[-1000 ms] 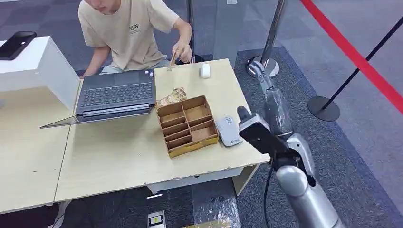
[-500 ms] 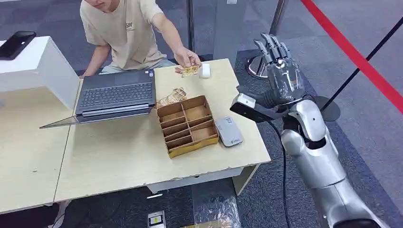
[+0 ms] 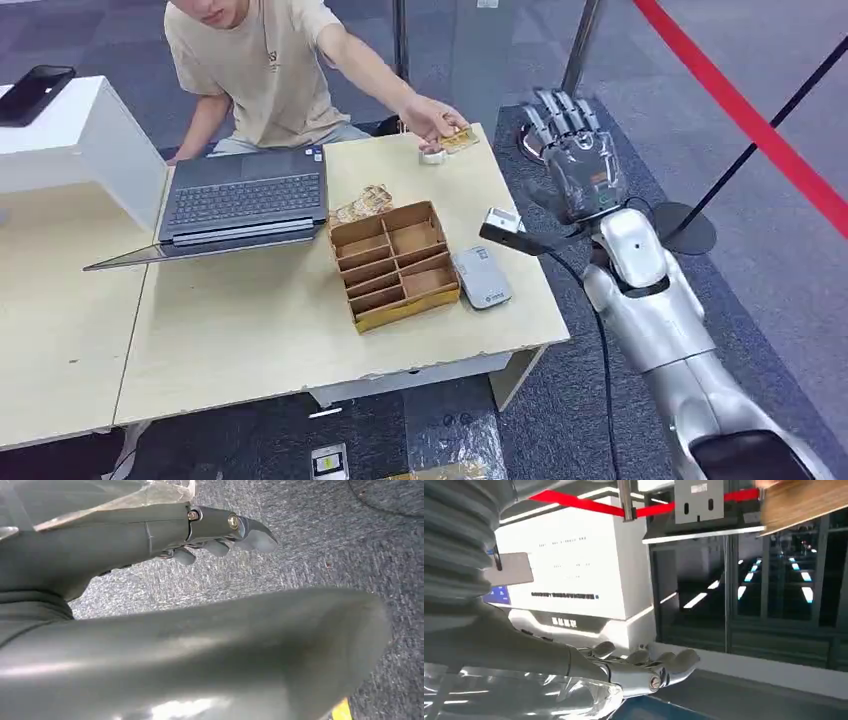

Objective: Pass the card to the sensor for recognition and then transmit it.

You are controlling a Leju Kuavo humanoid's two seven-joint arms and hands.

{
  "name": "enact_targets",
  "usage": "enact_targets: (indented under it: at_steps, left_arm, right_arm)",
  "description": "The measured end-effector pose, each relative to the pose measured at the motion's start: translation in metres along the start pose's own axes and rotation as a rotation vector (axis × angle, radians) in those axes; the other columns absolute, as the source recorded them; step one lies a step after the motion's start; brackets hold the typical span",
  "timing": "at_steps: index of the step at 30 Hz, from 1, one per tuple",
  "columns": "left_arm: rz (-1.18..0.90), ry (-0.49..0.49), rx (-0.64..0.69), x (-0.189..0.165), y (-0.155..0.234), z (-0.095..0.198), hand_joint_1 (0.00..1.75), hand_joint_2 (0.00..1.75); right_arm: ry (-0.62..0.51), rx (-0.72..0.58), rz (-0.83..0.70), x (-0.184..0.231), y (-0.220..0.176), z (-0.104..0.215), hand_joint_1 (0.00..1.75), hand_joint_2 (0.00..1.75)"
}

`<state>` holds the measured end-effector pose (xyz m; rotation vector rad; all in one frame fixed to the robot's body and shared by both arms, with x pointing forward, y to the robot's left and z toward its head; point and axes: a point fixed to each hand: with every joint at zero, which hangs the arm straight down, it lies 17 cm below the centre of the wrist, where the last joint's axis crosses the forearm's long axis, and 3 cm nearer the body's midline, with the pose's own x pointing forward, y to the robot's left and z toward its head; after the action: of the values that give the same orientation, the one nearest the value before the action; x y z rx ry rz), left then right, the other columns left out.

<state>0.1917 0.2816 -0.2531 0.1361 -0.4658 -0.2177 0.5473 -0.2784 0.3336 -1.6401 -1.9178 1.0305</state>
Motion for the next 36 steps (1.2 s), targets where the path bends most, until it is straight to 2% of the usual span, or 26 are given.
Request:
enact_targets:
  at_steps: [4, 16, 17, 18, 19, 36]
  left_arm:
    - [-0.003, -0.005, -0.007, 0.003, -0.001, 0.000, 0.00, 0.00]
    - [-0.022, -0.010, -0.020, 0.007, -0.004, 0.000, 0.00, 0.00]
    - [-0.023, -0.009, -0.020, 0.007, -0.004, 0.000, 0.00, 0.00]
    - [-0.022, -0.009, -0.021, 0.007, -0.004, 0.000, 0.00, 0.00]
    - [-0.023, -0.010, -0.021, 0.007, -0.004, 0.000, 0.00, 0.00]
    - [-0.029, -0.010, -0.025, 0.006, -0.007, 0.000, 0.00, 0.00]
  right_arm:
    - [0.003, 0.042, -0.022, 0.010, 0.020, 0.008, 0.00, 1.75]
    - [0.008, 0.082, -0.063, 0.036, 0.043, 0.006, 0.00, 1.75]
    - [0.008, 0.085, -0.066, 0.037, 0.045, 0.005, 0.23, 1.75]
    - [0.009, 0.088, -0.069, 0.038, 0.046, 0.005, 0.58, 1.75]
    - [0.011, 0.092, -0.071, 0.038, 0.048, 0.005, 1.71, 1.75]
    - [-0.004, 0.142, -0.116, 0.055, 0.067, 0.013, 1.75, 1.75]
